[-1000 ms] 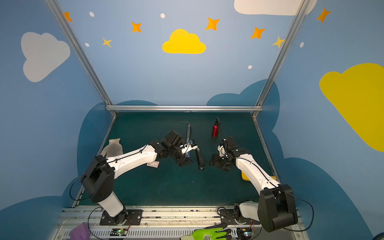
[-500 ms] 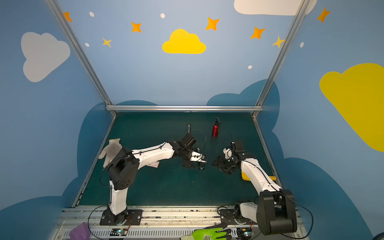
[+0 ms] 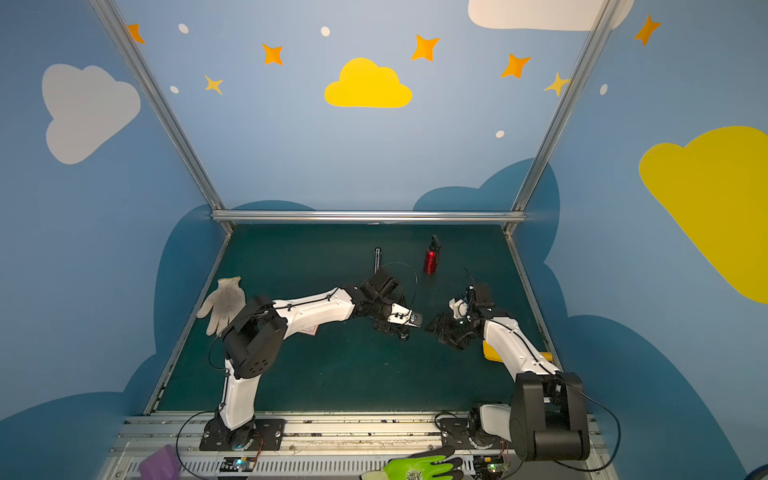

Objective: Load the staples into the stapler

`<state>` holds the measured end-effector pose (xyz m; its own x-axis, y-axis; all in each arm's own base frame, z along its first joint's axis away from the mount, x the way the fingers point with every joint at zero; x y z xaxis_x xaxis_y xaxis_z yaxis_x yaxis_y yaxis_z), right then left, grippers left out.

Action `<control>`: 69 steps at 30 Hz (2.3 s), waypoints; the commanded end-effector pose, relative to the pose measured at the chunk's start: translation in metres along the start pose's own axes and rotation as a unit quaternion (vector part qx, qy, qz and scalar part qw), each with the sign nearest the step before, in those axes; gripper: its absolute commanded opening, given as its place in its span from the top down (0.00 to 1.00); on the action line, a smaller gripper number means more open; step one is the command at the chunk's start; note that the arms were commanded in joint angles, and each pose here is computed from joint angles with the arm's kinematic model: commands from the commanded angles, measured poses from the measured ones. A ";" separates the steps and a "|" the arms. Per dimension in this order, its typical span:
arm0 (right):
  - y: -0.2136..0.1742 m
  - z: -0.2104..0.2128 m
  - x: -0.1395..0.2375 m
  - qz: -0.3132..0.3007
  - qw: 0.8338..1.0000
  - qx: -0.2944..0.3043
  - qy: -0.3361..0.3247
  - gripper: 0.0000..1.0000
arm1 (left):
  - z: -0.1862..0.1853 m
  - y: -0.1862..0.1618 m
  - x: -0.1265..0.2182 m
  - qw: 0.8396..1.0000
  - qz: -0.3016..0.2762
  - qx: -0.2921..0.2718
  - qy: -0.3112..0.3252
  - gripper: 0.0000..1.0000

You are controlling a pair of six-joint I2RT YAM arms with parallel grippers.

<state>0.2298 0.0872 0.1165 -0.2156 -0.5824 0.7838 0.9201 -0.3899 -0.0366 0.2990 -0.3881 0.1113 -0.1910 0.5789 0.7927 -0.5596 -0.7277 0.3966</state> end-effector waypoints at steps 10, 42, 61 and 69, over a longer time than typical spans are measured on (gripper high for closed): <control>-0.001 -0.005 -0.001 0.007 1.000 -0.011 0.022 0.38 | -0.020 -0.001 -0.032 0.999 -0.007 -0.016 -0.041 0.31; 0.026 -0.034 -0.036 0.032 0.993 -0.115 0.014 0.47 | -0.026 0.024 -0.012 0.960 0.086 0.261 -0.062 0.55; 0.025 -0.036 -0.035 0.031 0.992 -0.119 0.024 0.47 | -0.011 0.063 -0.003 0.955 -0.013 0.285 -0.079 0.44; 0.025 -0.035 -0.036 0.033 0.992 -0.119 0.027 0.47 | -0.014 0.064 -0.016 0.956 -0.003 0.277 -0.094 0.45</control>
<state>0.2492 0.0743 0.0681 -0.1846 -0.6454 0.7412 0.8332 -0.5027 -0.2302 0.2602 -0.4366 0.1301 -0.0514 0.5695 0.8204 -0.0411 -0.8220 0.5681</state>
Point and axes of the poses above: each gripper's point midway between its finger pads, its own x axis back along the fingers, its own z axis along the line the jaws close on, y = z × x, the point moved 5 cm from there along x, back along the fingers, and after that the axes turned 7 degrees about -x, right-handed, at the moved point
